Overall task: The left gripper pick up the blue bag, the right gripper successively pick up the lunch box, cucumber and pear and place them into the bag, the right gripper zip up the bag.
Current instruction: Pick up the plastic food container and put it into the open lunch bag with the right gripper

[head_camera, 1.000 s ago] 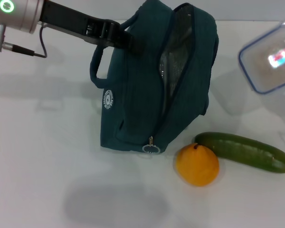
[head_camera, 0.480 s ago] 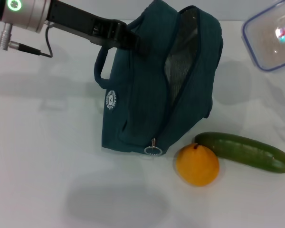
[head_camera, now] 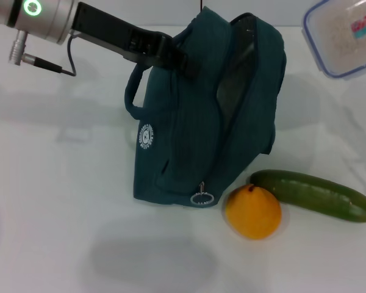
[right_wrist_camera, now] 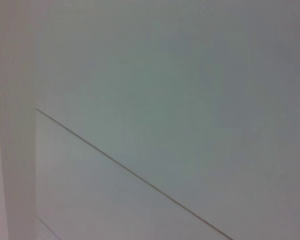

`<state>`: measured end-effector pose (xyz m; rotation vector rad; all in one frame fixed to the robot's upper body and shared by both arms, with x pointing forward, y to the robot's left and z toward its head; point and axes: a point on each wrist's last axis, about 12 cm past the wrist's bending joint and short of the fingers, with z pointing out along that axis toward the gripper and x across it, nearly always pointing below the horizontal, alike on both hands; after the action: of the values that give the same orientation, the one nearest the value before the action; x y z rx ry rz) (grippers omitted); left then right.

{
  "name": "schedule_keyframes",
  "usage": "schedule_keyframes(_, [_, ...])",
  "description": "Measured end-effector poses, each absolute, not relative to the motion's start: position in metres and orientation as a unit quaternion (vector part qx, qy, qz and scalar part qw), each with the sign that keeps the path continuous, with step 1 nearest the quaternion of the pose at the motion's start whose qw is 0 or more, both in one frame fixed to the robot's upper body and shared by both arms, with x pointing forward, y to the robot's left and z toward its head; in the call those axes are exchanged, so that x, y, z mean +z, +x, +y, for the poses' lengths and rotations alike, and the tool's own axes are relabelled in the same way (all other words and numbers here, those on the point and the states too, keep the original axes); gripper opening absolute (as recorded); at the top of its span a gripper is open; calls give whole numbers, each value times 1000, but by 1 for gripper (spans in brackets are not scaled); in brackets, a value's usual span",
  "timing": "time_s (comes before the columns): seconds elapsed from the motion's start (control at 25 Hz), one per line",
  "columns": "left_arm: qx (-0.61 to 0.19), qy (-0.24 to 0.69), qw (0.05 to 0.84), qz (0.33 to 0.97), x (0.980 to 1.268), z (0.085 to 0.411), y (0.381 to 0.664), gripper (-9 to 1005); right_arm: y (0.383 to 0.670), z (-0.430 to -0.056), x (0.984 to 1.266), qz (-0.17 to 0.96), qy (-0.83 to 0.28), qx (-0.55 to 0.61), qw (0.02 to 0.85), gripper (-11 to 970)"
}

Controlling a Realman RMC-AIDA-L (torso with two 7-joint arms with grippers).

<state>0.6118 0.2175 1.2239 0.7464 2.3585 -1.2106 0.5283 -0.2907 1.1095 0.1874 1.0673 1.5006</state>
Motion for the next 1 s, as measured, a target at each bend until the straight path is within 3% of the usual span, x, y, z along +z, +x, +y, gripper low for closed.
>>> schedule_keyframes(1.0, [-396, 284, 226, 844, 1230, 191, 625, 50, 545, -271, 1130, 422, 49, 678, 600, 134])
